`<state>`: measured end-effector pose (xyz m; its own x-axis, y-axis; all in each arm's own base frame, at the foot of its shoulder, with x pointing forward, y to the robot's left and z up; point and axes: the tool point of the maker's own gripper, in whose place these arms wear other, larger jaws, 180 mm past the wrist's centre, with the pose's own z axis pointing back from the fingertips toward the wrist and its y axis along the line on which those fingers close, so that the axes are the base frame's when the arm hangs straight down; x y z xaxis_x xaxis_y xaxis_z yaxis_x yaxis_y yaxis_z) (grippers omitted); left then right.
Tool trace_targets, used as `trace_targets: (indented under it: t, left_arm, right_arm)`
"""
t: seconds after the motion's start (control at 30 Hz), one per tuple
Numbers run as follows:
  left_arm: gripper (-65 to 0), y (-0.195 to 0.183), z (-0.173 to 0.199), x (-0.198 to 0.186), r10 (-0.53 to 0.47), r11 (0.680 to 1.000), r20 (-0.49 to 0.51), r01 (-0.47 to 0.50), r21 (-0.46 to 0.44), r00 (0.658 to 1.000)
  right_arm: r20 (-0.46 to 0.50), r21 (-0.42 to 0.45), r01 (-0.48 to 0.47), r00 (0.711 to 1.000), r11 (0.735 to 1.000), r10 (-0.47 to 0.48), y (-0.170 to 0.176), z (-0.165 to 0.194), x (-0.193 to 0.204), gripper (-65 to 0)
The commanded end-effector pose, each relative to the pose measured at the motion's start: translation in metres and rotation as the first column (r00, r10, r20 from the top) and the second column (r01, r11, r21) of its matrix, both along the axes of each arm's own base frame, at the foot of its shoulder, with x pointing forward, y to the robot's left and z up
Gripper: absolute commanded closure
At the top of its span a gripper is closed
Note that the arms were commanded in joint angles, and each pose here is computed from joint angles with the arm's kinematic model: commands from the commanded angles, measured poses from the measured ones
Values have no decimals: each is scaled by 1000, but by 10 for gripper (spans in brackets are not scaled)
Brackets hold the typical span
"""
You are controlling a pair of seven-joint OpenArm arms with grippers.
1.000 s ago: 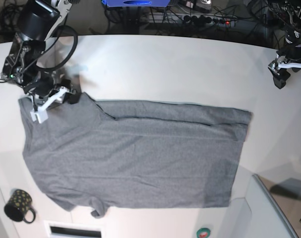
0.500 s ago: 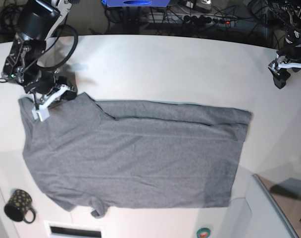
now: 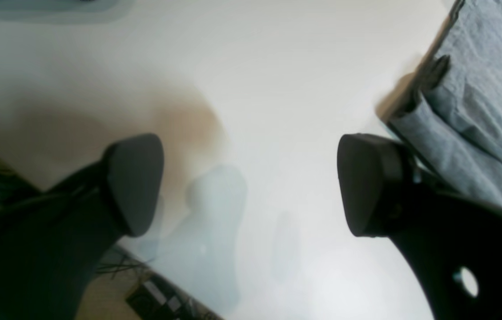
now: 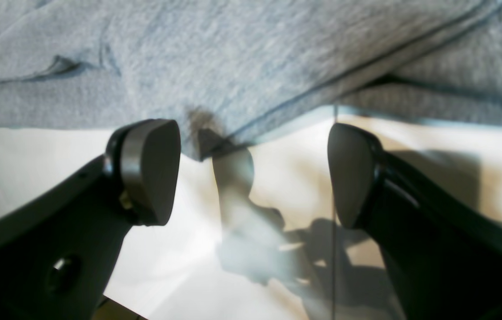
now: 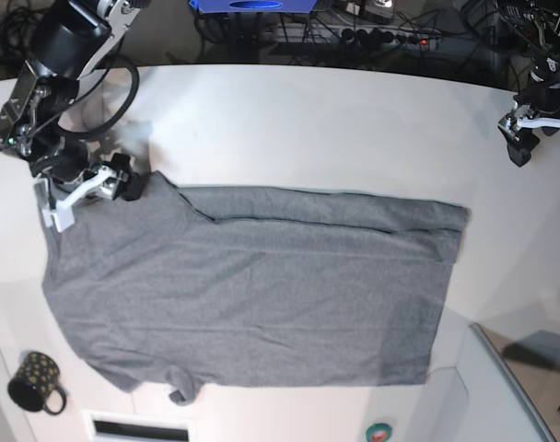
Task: Layout the t-shirt on the table in an organized manner, then fold the t-shirt properly
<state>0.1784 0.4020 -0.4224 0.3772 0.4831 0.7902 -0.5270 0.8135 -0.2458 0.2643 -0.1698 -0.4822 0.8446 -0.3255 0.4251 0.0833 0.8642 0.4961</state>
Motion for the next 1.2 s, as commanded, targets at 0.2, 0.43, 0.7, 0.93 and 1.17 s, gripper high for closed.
trace_targets:
  t: [0.2, 0.43, 0.7, 0.93, 1.17]
  left_arm:
    - [-586, 13, 15, 2, 9, 999, 39, -10, 38, 999]
    - [-586, 12, 15, 3, 6, 999, 38, -7, 37, 999]
    - [-586, 12, 15, 2, 7, 999, 38, -9, 37, 999]
    - [-586, 13, 15, 1, 9, 999, 37, -10, 38, 999]
    - [-586, 12, 15, 2, 7, 999, 37, -9, 37, 999]
  right_arm:
    - [40, 7, 7, 999, 1000, -8, -1, 9, 15, -471]
    - [39, 7, 7, 999, 1000, -7, -1, 9, 15, -248]
    - [50, 10, 4, 999, 1000, -4, 1, 12, 21, -228]
    - [41, 29, 1, 999, 1000, -2, 5, 9, 23, -138]
    - [52, 26, -4, 999, 1000, 2, 5, 13, 29, -9]
